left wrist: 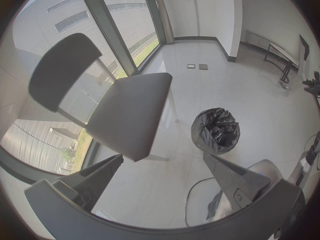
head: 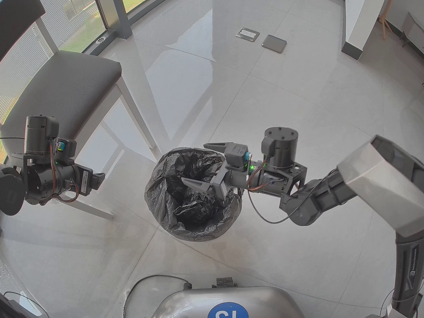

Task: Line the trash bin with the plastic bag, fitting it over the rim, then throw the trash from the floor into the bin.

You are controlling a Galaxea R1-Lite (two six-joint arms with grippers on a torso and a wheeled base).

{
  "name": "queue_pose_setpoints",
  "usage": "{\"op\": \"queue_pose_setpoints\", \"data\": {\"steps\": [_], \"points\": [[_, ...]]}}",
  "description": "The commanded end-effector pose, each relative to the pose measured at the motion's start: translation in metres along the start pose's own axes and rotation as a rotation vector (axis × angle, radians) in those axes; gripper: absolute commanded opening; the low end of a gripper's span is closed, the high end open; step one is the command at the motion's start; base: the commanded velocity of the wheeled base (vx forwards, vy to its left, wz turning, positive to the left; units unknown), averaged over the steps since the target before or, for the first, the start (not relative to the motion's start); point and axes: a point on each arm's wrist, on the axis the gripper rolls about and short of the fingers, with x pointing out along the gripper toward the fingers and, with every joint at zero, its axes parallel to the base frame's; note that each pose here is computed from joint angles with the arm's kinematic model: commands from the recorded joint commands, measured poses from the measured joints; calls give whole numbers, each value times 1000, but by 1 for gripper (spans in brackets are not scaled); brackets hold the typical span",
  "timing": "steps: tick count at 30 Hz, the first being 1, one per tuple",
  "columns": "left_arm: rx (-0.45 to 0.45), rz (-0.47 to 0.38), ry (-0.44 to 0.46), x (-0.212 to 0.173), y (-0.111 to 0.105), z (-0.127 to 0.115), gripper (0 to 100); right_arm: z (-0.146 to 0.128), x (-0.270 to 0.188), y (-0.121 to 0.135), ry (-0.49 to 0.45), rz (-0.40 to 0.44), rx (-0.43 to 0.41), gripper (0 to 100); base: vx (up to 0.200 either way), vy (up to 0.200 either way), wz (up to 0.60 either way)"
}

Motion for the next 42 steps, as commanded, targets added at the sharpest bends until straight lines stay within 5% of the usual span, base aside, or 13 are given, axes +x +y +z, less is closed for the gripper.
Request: {"op": "queue_pose_setpoints", "data": {"steps": [1,6,7,11,17,22,28,33,39,42], "points": [[-16,-8,-50,-14,3,6,100,55,-59,-31,-41,-165,50,100,0,0,0],[-49,-1,-100,-38,10,9,100,80,-124,-62,-1,-378,48,100,0,0,0],[-53,0,-110,-52,13,7,100,90,-166,-71,39,-461,57,100,0,0,0],[-35,-36,-114,-84,11,-2,100,101,-247,-61,172,-600,117,100,0,0,0],[-82,-123,-216,-136,8,-12,100,110,-345,13,262,-794,174,100,0,0,0],[-90,-47,-259,-180,23,-29,100,109,-384,81,247,-897,169,100,0,0,0],[-32,14,-257,-245,47,-74,100,100,-410,169,179,-934,231,100,0,0,0],[-54,174,-276,-299,56,-115,100,82,-427,228,88,-896,272,100,0,0,0],[-99,306,-281,-349,41,-162,100,80,-429,232,47,-875,318,100,0,0,0],[-116,340,-268,-367,33,-181,100,78,-434,231,18,-729,320,100,0,0,0]]}}
